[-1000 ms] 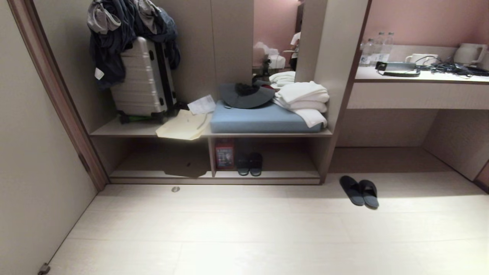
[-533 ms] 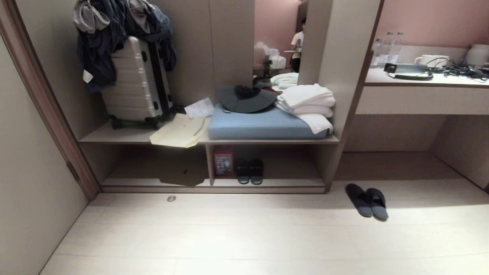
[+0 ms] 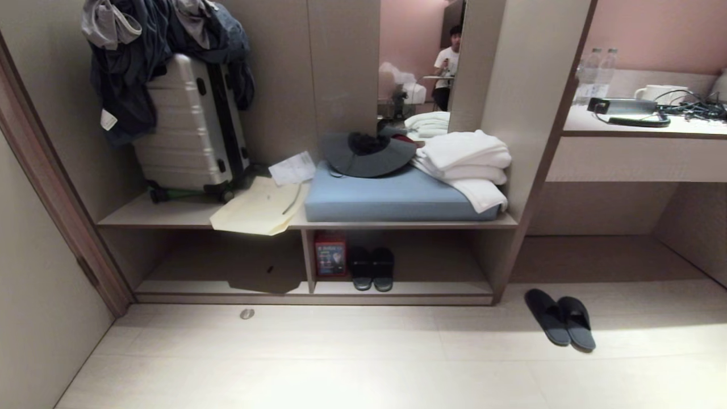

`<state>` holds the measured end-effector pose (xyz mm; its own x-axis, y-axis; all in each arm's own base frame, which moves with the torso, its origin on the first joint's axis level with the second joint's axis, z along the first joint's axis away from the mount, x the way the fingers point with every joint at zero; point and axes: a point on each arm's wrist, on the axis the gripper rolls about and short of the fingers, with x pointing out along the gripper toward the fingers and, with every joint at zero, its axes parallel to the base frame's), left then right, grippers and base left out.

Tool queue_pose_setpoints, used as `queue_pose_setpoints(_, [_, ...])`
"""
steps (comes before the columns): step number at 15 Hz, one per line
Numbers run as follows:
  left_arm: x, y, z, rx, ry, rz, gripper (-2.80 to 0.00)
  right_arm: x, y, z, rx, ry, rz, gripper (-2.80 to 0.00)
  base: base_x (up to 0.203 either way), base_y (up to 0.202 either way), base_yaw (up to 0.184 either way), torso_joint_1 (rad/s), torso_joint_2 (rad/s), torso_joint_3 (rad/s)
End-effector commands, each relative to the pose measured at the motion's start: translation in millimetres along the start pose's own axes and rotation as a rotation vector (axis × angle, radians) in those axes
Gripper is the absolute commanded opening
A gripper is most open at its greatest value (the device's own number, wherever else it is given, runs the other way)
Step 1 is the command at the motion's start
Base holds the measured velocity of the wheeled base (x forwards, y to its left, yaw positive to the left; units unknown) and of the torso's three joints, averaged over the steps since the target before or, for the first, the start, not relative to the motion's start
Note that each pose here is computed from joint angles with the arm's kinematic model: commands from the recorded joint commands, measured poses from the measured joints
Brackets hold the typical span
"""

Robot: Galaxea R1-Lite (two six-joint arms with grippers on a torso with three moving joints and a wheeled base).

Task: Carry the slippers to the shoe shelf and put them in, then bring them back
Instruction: Pick up the slippers on the floor

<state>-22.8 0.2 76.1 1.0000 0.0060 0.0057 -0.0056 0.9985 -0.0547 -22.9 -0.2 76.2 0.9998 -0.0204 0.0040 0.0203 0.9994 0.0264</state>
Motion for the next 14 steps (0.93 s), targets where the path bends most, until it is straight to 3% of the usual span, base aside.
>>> queue_pose_setpoints(1, [0.0,0.0,0.0,-0.001,0.0,0.0,-2.8,-0.2,0.0,0.4,0.0,-0.004,0.001,-2.8,0.196,0.0,-0.001,0.001,0.0,-0.001])
queue_pose_setpoints(14, [0.0,0.0,0.0,-0.001,0.0,0.0,-2.8,-0.1,0.0,0.0,0.0,-0.002,0.001,-2.8,0.194,0.0,-0.001,0.002,0.0,0.003])
